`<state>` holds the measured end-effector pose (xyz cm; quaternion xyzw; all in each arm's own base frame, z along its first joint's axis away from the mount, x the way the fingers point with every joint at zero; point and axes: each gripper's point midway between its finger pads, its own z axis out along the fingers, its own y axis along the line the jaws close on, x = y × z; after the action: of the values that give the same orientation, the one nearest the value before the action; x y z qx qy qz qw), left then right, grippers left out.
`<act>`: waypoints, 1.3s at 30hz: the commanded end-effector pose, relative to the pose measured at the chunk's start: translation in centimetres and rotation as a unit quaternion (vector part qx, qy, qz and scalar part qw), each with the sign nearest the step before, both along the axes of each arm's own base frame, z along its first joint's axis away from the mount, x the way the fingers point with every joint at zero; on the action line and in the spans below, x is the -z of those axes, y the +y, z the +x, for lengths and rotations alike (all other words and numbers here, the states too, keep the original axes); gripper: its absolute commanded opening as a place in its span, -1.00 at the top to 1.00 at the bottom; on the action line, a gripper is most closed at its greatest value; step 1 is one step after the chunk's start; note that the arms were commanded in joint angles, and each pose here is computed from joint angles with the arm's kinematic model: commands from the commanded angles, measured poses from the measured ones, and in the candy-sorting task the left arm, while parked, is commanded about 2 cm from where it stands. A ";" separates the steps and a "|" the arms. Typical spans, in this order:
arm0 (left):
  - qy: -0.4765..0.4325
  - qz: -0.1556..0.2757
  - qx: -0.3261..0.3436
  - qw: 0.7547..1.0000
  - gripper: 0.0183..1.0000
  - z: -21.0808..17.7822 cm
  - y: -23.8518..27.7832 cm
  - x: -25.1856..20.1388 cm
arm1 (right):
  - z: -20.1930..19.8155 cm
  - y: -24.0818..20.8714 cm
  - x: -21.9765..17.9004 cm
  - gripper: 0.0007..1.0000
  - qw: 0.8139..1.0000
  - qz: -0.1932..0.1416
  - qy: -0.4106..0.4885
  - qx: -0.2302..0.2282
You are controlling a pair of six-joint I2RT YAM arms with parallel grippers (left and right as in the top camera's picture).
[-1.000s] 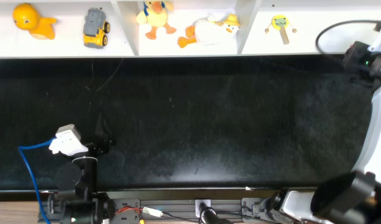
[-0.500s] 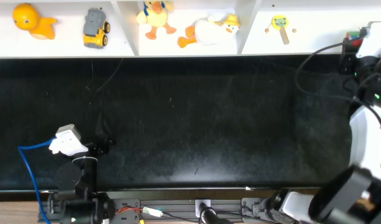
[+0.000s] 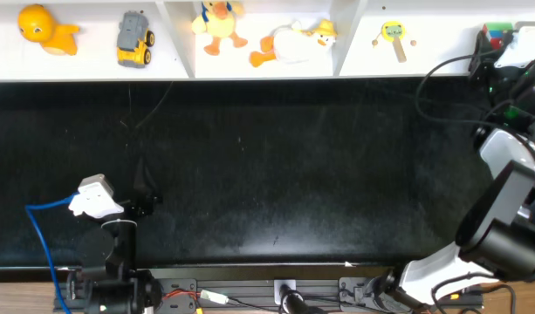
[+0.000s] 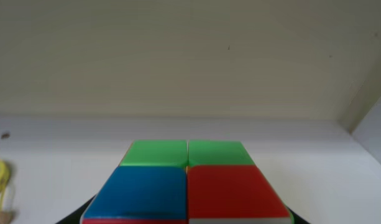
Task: Store Toys
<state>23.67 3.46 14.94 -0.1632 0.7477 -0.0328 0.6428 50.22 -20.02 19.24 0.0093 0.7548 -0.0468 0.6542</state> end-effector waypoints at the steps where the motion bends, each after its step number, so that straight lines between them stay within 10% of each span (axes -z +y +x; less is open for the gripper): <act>1: -0.005 0.011 0.004 1.000 -1.00 0.0 0.0 -0.2 | 0.8 0.2 0.8 0.91 0.999 0.041 -0.023 -0.011; 13: -0.005 0.011 0.004 1.000 -1.00 0.0 0.0 -0.2 | 2.2 1.4 3.0 0.89 0.998 0.035 -0.035 -0.027; 19: -0.005 0.011 0.004 1.000 -1.00 0.0 0.0 -0.2 | 2.1 1.4 3.5 0.10 0.999 0.040 -0.026 -0.026; 27: -0.005 0.011 0.004 1.000 -1.00 0.0 0.0 -0.2 | 2.0 1.4 4.1 -0.45 0.998 0.050 -0.011 -0.025; 29: -0.005 0.011 0.004 1.000 -1.00 0.0 0.0 -0.2 | 1.9 1.5 4.4 -0.99 0.998 0.056 0.001 -0.023; 39: -0.005 0.011 0.004 1.000 -1.00 0.0 0.0 -0.2 | -1.3 1.4 -0.5 -1.00 0.996 0.073 0.052 0.027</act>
<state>23.67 3.47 14.95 -0.1633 0.7476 -0.0327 0.6430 49.82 -18.20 14.09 0.0695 0.8119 0.0215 0.5793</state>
